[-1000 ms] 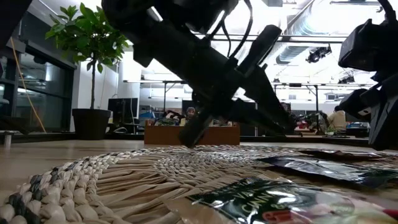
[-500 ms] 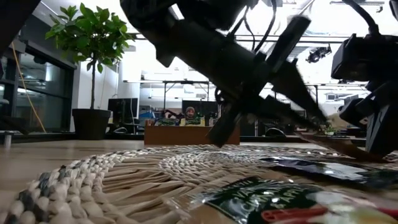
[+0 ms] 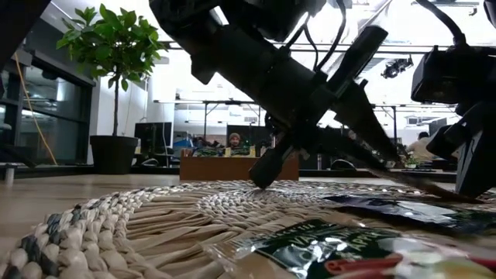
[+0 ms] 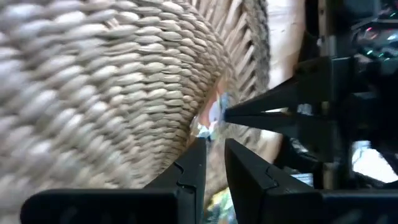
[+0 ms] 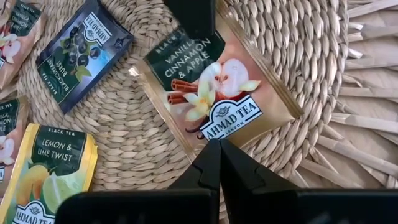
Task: Pick & Place Tea
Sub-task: Put the brown tea bag in the right section of the wooden organizer
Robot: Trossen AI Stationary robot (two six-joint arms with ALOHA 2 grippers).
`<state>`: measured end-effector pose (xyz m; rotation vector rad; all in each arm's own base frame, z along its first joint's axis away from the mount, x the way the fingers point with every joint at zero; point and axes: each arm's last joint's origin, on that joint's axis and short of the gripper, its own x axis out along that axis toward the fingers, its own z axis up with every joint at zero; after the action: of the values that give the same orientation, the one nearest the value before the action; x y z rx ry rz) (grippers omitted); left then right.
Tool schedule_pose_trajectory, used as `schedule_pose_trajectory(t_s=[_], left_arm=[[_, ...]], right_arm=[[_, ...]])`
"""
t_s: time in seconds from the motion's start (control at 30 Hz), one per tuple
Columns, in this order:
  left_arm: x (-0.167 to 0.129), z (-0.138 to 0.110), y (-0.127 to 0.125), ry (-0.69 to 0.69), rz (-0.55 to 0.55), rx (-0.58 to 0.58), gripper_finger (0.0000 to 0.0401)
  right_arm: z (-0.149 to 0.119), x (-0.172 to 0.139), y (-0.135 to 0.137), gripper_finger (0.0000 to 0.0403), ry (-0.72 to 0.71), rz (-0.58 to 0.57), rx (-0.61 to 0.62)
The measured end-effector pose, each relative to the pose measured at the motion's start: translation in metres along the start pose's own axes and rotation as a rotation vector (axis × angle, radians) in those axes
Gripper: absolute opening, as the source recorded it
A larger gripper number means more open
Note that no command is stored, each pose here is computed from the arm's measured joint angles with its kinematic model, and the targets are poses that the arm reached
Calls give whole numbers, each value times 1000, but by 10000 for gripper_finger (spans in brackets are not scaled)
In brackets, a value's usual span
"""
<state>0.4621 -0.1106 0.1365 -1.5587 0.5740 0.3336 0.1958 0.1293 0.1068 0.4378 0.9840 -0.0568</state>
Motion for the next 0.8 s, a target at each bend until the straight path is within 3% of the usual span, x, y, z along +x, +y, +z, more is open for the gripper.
schedule_pose_trajectory(t_s=[0.27,0.8], left_arm=[[-10,20,-5,9,71,66,58],[-16,7,-8,47,90,63,58]], right_arm=[[-1,0,0,0,9,3,1],[1,1,0,0,-6,5,5]])
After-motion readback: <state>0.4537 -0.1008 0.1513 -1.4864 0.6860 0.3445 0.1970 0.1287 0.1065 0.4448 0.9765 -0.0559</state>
